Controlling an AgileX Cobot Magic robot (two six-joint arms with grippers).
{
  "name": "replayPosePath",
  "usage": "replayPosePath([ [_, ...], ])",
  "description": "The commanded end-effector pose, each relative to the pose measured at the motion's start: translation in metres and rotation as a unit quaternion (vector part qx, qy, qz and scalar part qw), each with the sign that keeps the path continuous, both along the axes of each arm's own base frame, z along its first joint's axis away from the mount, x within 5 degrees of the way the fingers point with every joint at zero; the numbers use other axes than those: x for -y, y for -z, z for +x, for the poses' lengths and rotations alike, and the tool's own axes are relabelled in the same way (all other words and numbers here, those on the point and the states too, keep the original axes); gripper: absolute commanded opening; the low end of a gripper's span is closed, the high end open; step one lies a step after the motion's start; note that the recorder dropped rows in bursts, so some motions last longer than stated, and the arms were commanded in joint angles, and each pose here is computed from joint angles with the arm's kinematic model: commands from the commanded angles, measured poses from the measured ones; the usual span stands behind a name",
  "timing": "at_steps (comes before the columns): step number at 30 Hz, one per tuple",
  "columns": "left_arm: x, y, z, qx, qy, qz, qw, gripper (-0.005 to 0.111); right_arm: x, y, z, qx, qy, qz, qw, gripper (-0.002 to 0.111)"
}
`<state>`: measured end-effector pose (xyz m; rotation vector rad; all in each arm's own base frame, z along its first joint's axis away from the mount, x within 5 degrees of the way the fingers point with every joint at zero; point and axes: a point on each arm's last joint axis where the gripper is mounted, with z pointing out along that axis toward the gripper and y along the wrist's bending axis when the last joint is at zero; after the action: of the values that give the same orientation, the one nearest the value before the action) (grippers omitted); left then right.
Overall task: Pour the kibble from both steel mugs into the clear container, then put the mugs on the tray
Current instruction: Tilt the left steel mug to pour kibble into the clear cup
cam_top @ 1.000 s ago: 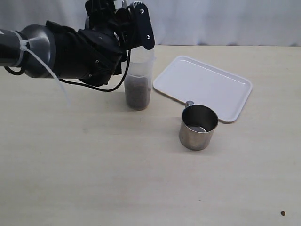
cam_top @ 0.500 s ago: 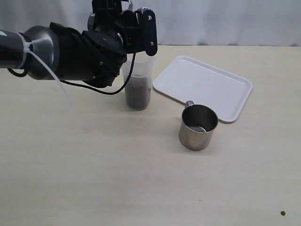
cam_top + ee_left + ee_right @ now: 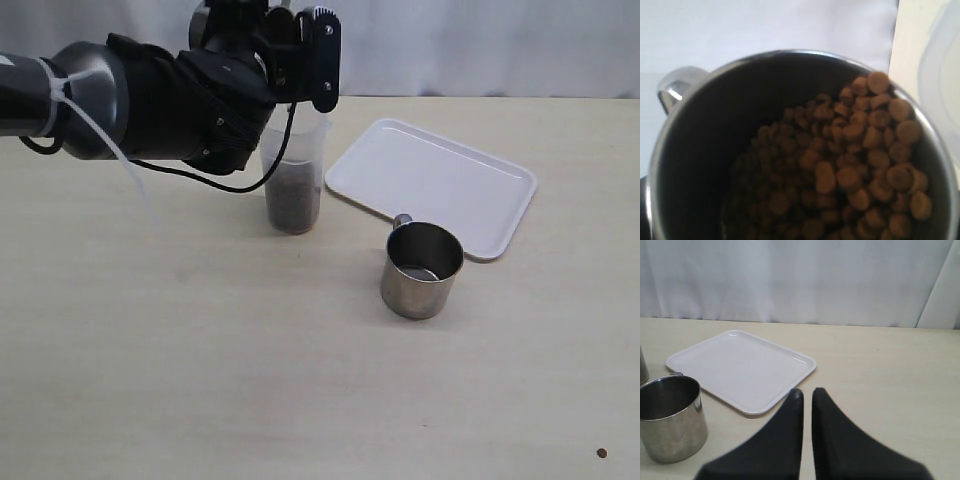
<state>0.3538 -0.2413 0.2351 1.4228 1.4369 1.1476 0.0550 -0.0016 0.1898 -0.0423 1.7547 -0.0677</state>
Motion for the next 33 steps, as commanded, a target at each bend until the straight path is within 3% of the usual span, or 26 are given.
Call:
replayPosePath([
  [1, 0.0024, -0.0072, -0.0006, 0.014, 0.009, 0.031, 0.999, 0.000, -0.0002, 0.0015, -0.0001, -0.002, -0.002, -0.002, 1.000, 0.005],
  [11, 0.0095, -0.0104, 0.0033, 0.012, 0.033, 0.047, 0.998, 0.000, -0.0002, 0.0015, -0.0001, -0.002, -0.002, -0.002, 1.000, 0.005],
  [33, 0.0091, -0.0102, 0.0038, 0.007, 0.060, 0.143, 0.988, 0.000, -0.0002, 0.0015, -0.0001, -0.002, -0.002, -0.002, 1.000, 0.005],
])
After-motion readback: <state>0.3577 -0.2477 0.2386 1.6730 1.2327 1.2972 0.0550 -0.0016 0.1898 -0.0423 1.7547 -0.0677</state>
